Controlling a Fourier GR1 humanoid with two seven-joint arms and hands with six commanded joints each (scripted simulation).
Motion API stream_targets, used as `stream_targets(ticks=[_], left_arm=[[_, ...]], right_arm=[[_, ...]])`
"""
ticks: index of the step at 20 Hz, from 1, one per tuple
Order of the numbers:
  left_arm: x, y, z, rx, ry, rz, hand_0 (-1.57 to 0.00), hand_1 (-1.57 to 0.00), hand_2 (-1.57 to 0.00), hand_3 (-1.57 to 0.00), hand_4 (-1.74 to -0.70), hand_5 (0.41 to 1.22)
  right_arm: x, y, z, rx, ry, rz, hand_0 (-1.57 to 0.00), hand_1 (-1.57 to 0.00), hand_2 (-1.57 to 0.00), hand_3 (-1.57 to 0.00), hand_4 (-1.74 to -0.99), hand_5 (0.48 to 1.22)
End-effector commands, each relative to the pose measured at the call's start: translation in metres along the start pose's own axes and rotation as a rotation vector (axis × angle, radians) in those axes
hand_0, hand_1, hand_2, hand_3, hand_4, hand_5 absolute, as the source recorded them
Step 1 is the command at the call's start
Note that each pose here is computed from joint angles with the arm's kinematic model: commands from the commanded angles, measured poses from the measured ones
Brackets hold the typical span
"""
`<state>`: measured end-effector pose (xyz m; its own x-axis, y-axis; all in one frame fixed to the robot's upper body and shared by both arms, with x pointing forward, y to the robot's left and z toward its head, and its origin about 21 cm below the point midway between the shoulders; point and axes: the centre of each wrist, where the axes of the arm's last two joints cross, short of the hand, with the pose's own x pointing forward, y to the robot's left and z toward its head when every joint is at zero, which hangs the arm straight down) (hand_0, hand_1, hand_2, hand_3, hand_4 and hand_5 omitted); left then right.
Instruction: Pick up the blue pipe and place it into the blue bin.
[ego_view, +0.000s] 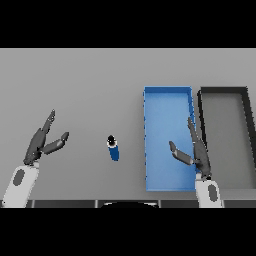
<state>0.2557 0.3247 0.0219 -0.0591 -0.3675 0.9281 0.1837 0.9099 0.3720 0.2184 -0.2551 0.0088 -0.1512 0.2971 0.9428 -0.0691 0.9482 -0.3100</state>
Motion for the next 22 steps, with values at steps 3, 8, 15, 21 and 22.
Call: stream_targets(ticks=[3,8,15,21,22], left_arm=[[0.002,0.001,0.003,-0.065,-0.02,0.021,0.0,0.0,0.0,0.0,-0.97,0.594],[0.016,-0.014,0.014,-0.282,-0.025,0.007,0.0,0.0,0.0,0.0,-1.05,0.535],[0.021,-0.069,0.021,-0.474,0.012,-0.006,0.0,0.0,0.0,0.0,-1.14,0.455],[0.017,-0.112,0.007,-0.508,-0.025,0.031,0.0,0.0,0.0,0.0,-1.15,0.459],[0.017,-0.119,0.003,-0.504,-0.039,0.047,0.0,0.0,0.0,0.0,-1.16,0.46]], right_arm=[[0.003,0.002,-0.003,0.008,0.016,0.004,0.0,0.0,0.0,0.0,-1.197,0.621],[0.005,-0.001,-0.004,0.021,0.006,0.011,0.0,0.0,0.0,0.0,-1.176,0.615],[0.006,0.003,-0.002,0.02,0.025,0.001,0.0,0.0,0.0,0.0,-1.195,0.617],[0.006,0.003,-0.003,0.019,0.023,-0.007,0.0,0.0,0.0,0.0,-1.214,0.624],[0.005,0.001,0.001,0.016,0.03,-0.004,0.0,0.0,0.0,0.0,-1.211,0.622]])
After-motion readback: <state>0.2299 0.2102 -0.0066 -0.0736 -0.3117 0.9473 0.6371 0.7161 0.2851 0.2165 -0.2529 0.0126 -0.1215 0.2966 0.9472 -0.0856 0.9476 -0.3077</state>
